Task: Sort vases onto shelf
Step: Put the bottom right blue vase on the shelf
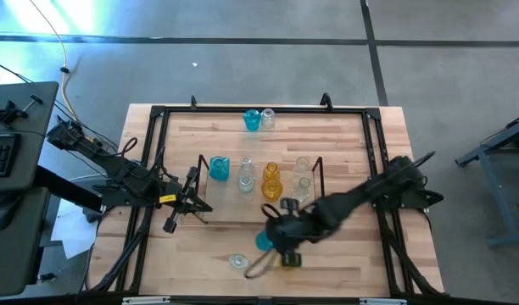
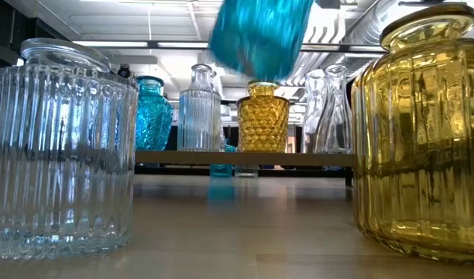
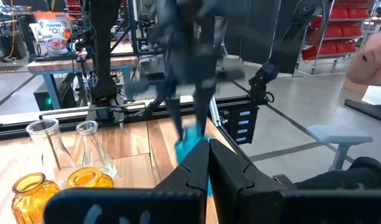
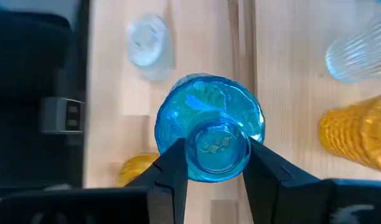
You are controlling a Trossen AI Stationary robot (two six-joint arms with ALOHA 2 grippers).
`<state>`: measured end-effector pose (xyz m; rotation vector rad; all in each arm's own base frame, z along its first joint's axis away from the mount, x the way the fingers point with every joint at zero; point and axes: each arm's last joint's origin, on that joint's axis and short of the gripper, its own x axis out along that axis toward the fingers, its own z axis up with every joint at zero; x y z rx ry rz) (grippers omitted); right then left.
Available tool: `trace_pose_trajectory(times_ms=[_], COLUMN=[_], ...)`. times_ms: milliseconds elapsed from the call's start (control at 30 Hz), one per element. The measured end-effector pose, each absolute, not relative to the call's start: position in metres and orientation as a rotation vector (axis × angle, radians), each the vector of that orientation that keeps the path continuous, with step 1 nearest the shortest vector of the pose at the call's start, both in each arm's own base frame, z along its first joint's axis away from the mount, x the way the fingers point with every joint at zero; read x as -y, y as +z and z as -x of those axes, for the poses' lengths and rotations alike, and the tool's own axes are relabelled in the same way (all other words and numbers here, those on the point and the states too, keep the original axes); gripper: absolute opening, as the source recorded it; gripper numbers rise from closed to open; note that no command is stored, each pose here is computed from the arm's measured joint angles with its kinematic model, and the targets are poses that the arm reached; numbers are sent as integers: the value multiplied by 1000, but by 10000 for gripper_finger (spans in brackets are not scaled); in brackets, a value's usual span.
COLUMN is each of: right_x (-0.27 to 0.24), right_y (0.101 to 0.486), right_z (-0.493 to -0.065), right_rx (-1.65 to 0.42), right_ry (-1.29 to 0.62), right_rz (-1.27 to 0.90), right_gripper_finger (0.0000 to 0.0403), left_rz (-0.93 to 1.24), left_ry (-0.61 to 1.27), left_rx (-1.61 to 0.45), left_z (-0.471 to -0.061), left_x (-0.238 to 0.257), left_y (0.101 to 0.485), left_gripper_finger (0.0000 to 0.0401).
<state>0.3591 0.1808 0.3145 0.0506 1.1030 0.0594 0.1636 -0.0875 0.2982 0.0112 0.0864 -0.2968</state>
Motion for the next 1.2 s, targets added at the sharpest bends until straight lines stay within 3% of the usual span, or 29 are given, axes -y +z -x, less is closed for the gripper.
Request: trace_pose_trajectory(times_ms=[300, 500, 667, 1000, 1200], right_x=[-167, -168, -169, -169, -170], right_y=[254, 237, 232, 230, 242], right_z=[-397, -404, -408, -410, -412], right_rx=[-1271, -1299, -1281, -1263, -1223], right_ry=[70, 64, 69, 42, 32], right_rz=[-27, -17, -21, -2, 23], right_gripper_finger=[94, 94, 98, 159, 173], left_rz=[-12, -9, -10, -11, -34], left_ry=[-297, -297, -297, -297, -296], left_rx=[-90, -91, -92, -94, -102], left_z=[-164, -164, -164, -164, -165], left_x=[88, 88, 88, 88, 88], left_y=[298, 298, 297, 297, 296], left_gripper_finger=[1, 1, 1, 1, 0])
